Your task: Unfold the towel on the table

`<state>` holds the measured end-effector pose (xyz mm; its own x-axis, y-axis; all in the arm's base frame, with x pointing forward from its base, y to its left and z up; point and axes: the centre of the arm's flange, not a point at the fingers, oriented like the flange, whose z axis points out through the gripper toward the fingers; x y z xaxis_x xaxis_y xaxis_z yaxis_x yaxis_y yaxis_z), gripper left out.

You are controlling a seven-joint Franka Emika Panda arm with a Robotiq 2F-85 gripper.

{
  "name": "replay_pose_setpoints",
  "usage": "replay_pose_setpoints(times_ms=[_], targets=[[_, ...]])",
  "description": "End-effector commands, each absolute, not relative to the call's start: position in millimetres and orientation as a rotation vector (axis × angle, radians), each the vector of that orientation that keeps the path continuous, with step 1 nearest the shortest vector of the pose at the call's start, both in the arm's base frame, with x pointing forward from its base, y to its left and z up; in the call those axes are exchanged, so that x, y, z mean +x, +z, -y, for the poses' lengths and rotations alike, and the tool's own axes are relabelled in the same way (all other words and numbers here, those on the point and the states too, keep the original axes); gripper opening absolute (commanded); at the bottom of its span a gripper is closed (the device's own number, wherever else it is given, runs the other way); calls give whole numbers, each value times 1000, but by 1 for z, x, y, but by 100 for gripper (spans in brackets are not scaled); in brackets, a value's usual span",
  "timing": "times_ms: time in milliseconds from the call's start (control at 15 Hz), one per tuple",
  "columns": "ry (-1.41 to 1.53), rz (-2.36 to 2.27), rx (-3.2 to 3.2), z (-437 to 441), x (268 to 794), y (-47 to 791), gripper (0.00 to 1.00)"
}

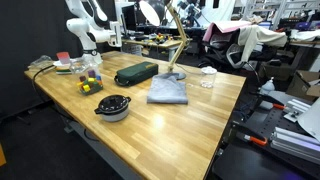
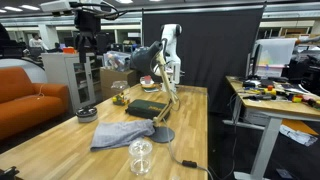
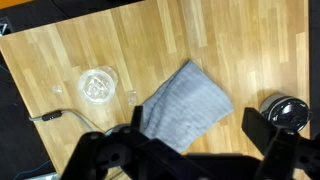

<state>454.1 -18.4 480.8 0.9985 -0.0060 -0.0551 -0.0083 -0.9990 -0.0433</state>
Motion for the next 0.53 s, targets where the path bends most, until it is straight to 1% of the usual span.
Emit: replay_pose_setpoints(times_ms=[0, 267, 467], targets=[[84, -11, -3097, 18, 454, 481, 100], [68, -15, -3089, 17, 455, 480, 100], [-26, 1, -3033, 10, 463, 472, 100]])
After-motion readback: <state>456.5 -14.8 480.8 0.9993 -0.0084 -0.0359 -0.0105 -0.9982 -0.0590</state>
